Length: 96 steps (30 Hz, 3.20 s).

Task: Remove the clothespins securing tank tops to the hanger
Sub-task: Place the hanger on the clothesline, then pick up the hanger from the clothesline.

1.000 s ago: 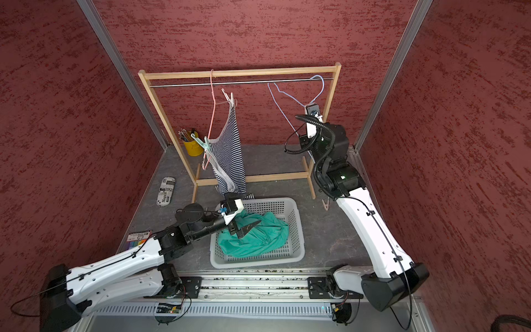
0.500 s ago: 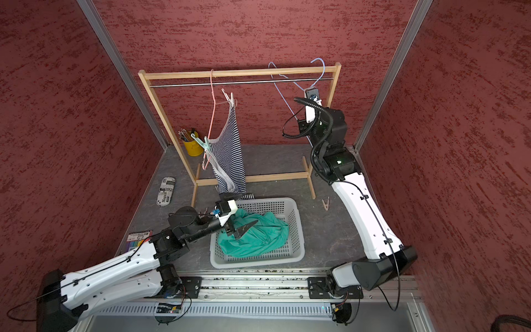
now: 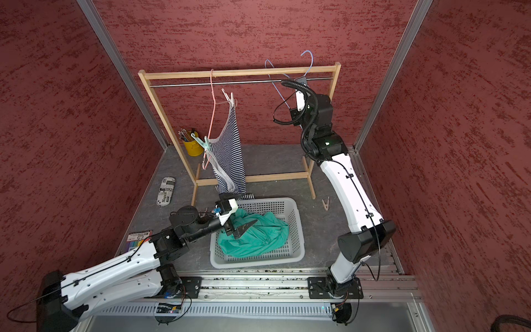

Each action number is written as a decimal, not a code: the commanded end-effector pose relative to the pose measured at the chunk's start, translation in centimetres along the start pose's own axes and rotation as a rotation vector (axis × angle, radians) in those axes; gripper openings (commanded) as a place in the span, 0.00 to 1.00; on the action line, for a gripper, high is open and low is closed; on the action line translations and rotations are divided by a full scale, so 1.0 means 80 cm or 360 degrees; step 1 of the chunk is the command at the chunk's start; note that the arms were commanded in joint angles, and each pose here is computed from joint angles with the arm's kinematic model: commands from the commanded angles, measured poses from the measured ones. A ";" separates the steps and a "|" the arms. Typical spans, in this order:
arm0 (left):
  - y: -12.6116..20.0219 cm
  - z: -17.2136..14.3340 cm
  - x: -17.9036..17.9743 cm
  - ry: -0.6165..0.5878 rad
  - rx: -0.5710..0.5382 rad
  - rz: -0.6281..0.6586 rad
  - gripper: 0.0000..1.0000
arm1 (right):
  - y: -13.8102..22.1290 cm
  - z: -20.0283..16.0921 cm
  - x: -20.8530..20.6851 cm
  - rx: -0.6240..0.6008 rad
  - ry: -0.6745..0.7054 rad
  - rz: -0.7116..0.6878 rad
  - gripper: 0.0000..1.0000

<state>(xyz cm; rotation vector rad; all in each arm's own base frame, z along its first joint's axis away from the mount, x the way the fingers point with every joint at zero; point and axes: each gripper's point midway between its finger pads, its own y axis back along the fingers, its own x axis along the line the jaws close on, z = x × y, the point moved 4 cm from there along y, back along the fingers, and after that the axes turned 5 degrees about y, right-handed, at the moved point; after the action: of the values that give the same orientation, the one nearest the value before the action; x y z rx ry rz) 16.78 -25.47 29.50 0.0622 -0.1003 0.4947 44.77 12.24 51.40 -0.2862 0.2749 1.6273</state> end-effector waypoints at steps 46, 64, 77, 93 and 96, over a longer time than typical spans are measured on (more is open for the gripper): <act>0.050 0.055 0.051 0.0283 0.0114 0.0331 1.00 | 0.104 -0.026 -0.011 -0.0212 -0.0125 0.0034 0.99; 0.139 0.139 0.072 0.0297 0.0133 0.0516 1.00 | 0.206 0.041 -0.008 -0.0691 -0.0393 0.0448 0.99; 0.147 0.214 0.130 0.0284 0.0377 0.0921 1.00 | 0.168 0.033 0.058 -0.0679 -0.0497 0.0925 0.99; 0.118 0.299 0.204 0.0291 0.0315 0.1015 1.00 | 0.181 0.035 0.121 -0.0661 -0.0528 0.1188 0.99; 0.110 0.304 0.224 0.0388 0.0367 0.0942 0.98 | 0.184 0.032 0.132 -0.0637 -0.0530 0.1220 0.99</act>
<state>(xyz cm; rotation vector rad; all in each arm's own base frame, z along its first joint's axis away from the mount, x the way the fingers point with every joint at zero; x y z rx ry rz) 25.71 -10.75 57.21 0.1292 0.1063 1.1863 29.71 21.30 50.39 -0.2278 -0.2251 2.4284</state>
